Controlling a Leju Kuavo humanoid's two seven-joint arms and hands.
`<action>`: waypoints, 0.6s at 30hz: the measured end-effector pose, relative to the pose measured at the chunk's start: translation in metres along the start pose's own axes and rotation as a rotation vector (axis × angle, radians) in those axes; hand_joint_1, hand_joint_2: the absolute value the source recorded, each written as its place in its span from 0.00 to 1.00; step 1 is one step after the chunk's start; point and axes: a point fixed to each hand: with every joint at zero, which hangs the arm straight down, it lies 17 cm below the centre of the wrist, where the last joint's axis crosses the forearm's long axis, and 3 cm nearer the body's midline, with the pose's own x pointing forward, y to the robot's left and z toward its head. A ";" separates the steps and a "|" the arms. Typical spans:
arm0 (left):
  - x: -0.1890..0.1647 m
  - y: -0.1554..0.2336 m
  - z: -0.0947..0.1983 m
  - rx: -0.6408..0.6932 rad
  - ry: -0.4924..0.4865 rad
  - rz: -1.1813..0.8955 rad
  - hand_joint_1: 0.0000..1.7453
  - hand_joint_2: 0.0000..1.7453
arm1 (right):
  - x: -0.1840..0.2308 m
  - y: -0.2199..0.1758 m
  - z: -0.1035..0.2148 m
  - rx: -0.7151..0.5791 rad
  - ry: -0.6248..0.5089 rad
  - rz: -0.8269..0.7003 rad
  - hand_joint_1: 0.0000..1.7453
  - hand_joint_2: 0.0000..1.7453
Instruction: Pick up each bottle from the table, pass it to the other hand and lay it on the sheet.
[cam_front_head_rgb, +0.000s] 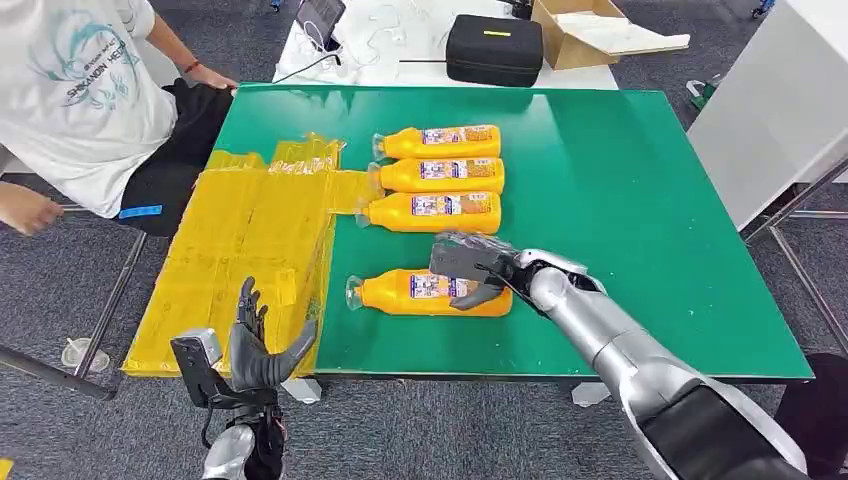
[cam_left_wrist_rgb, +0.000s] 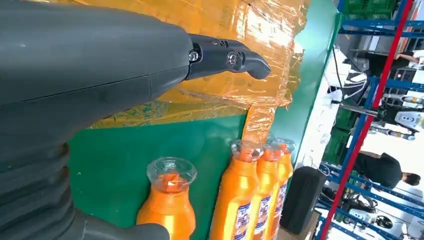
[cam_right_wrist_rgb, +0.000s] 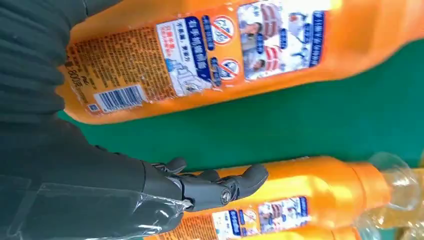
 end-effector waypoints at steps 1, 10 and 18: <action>0.000 0.000 0.000 0.000 0.001 0.000 0.00 1.00 | -0.001 0.000 0.000 0.001 0.002 0.000 0.00 1.00; -0.002 -0.002 -0.001 -0.005 0.005 0.004 0.00 1.00 | -0.007 0.022 0.001 0.054 0.009 0.000 0.00 1.00; -0.004 -0.005 -0.003 -0.010 0.011 0.009 0.00 1.00 | -0.005 0.040 -0.005 0.098 0.013 0.022 0.00 1.00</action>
